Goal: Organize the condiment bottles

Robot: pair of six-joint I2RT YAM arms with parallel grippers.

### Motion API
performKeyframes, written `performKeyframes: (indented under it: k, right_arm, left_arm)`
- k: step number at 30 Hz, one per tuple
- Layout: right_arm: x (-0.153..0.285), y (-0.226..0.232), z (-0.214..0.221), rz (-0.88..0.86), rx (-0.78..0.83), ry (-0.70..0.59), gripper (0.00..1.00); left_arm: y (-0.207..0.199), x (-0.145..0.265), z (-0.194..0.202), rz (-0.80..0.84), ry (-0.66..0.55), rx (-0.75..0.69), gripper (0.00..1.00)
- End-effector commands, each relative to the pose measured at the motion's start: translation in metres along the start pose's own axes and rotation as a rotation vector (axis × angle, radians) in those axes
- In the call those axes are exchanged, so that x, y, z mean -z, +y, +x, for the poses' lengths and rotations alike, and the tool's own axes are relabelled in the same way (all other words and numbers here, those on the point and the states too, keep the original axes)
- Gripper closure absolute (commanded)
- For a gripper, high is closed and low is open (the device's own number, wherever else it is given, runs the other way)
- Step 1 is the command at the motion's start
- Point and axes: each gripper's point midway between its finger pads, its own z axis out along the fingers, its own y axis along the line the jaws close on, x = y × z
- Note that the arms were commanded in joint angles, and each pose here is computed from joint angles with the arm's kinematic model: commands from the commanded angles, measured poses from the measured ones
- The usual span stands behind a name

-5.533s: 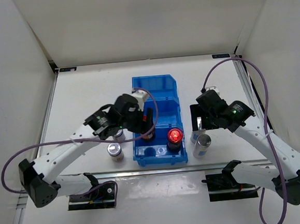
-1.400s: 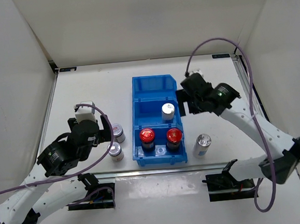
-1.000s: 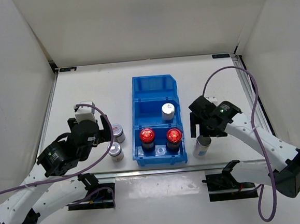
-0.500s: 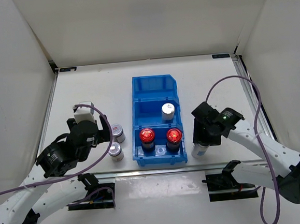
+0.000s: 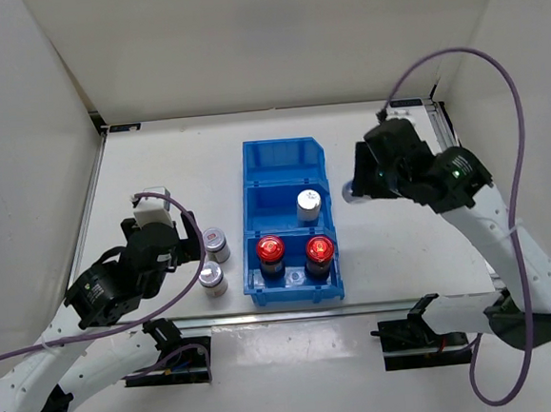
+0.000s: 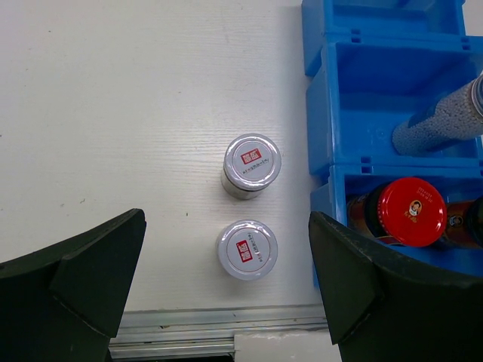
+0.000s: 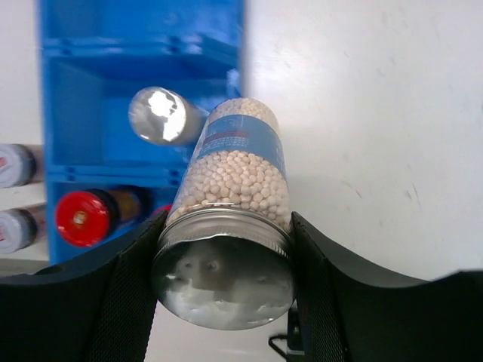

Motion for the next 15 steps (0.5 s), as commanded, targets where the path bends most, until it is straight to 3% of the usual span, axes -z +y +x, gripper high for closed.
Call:
performKeyframes:
  k: [1, 7, 15]
  right_arm:
    - [0.000, 0.060, -0.046, -0.193, 0.121, -0.104, 1.00]
    - [-0.019, 0.144, -0.056, -0.294, 0.322, -0.086, 1.00]
    - [-0.080, 0.189, -0.029, -0.286, 0.446, 0.034, 1.00]
  left_arm:
    - [0.005, 0.000, 0.000, -0.022, -0.008, 0.006, 0.00]
    - [0.004, -0.002, 0.001, -0.026, -0.002, 0.001, 0.00]
    - [0.005, -0.002, 0.000, -0.033, -0.006, 0.001, 0.00]
